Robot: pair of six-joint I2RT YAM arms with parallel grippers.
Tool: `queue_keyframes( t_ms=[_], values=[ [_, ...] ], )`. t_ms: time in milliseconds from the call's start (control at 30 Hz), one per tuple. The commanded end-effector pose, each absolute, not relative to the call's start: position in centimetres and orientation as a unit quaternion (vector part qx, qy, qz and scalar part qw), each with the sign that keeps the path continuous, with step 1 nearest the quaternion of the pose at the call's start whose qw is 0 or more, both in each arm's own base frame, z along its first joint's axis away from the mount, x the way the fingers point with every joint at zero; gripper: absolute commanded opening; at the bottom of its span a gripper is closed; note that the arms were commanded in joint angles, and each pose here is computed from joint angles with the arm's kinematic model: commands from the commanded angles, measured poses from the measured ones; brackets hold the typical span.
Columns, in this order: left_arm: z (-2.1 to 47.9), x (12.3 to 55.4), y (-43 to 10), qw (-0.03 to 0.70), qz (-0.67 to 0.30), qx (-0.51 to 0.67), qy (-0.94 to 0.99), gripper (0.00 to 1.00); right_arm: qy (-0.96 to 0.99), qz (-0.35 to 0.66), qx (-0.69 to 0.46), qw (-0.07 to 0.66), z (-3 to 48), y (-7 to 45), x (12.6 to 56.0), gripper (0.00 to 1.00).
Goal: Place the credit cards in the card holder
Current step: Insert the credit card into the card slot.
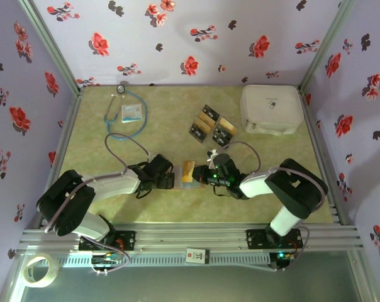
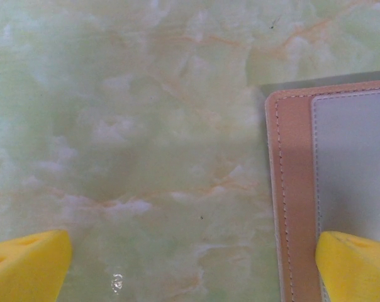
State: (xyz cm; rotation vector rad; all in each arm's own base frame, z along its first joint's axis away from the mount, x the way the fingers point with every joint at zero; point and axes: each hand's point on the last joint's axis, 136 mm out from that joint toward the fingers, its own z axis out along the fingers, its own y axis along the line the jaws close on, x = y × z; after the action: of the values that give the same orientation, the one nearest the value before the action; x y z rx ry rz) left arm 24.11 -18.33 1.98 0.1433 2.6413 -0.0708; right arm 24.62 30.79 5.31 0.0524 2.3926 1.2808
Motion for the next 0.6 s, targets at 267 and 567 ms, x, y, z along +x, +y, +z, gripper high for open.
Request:
queue_keyframes(
  t_ms=[267, 567],
  values=[
    [1.1, 23.2, -16.6, 0.237, 0.008, 0.052, 0.970, 1.00, 0.850, 0.486, 0.023, 0.202, 5.1, 31.3, 24.6, 0.00],
    [1.1, 23.2, -16.6, 0.237, 0.008, 0.051, 0.970, 1.00, 0.850, 0.491, 0.028, 0.191, 4.3, 31.2, 24.1, 0.00]
  ],
)
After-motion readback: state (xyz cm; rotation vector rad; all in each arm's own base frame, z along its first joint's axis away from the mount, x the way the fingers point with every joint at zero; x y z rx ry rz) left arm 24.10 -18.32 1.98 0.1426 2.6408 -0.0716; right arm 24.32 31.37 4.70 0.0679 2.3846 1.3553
